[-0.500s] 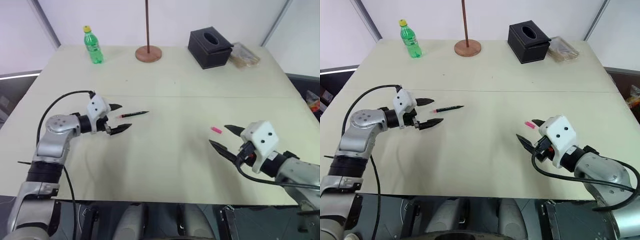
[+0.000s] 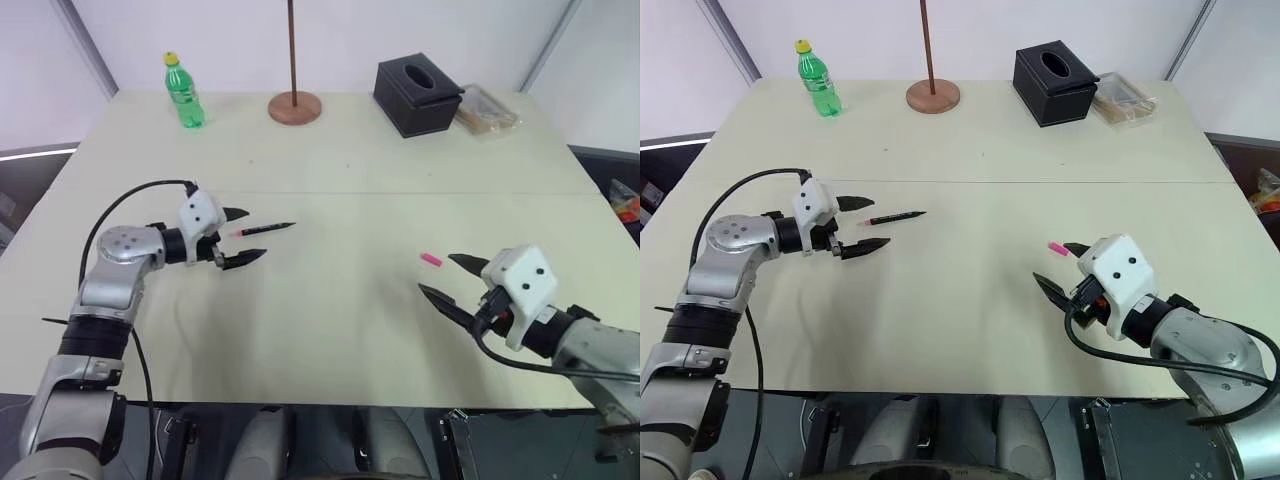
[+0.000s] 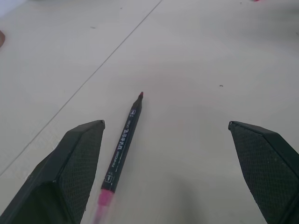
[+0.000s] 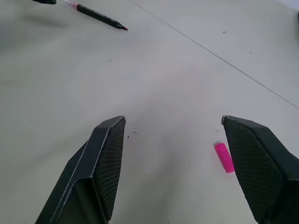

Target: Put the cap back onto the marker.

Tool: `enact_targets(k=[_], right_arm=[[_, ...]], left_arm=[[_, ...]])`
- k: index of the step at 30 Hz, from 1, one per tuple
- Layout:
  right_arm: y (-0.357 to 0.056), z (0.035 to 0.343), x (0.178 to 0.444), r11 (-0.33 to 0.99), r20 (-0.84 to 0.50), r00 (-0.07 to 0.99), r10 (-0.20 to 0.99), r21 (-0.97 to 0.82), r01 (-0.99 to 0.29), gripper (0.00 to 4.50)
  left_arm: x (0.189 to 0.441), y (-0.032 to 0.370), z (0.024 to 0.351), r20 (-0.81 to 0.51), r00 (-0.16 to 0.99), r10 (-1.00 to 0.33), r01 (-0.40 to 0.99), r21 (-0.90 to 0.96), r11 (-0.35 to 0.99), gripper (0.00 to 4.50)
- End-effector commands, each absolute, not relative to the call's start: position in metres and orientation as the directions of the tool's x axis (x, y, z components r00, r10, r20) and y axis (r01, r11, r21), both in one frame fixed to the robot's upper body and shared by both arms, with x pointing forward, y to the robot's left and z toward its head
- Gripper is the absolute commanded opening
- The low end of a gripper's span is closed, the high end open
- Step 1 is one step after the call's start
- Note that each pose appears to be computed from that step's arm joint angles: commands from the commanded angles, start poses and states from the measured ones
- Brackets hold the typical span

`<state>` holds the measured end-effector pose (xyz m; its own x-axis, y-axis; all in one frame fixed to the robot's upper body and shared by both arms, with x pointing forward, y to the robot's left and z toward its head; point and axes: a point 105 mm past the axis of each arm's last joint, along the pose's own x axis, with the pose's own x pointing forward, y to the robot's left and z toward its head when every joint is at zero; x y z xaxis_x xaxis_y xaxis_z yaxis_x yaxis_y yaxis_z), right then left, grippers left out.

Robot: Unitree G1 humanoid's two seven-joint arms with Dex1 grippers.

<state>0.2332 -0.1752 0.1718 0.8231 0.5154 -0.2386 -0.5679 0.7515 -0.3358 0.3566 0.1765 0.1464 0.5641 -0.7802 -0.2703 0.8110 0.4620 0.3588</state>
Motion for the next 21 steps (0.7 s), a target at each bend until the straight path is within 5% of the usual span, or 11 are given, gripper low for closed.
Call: enact_targets(k=[1, 21], right_arm=[[-0.173, 0.183, 0.232, 0.736, -0.203, 0.829, 0.522, -0.384, -0.558, 3.36], [-0.170, 0.184, 0.235, 0.748, -0.180, 0.844, 0.505, -0.397, -0.532, 3.36]], left_arm=[[0.358, 0.170, 0.155, -0.268, 0.548, -0.792, 0.811, 0.399, 0.427, 4.44], [0.408, 0.176, 0.132, -0.332, 0.668, -0.666, 0.742, 0.351, 0.570, 4.44]])
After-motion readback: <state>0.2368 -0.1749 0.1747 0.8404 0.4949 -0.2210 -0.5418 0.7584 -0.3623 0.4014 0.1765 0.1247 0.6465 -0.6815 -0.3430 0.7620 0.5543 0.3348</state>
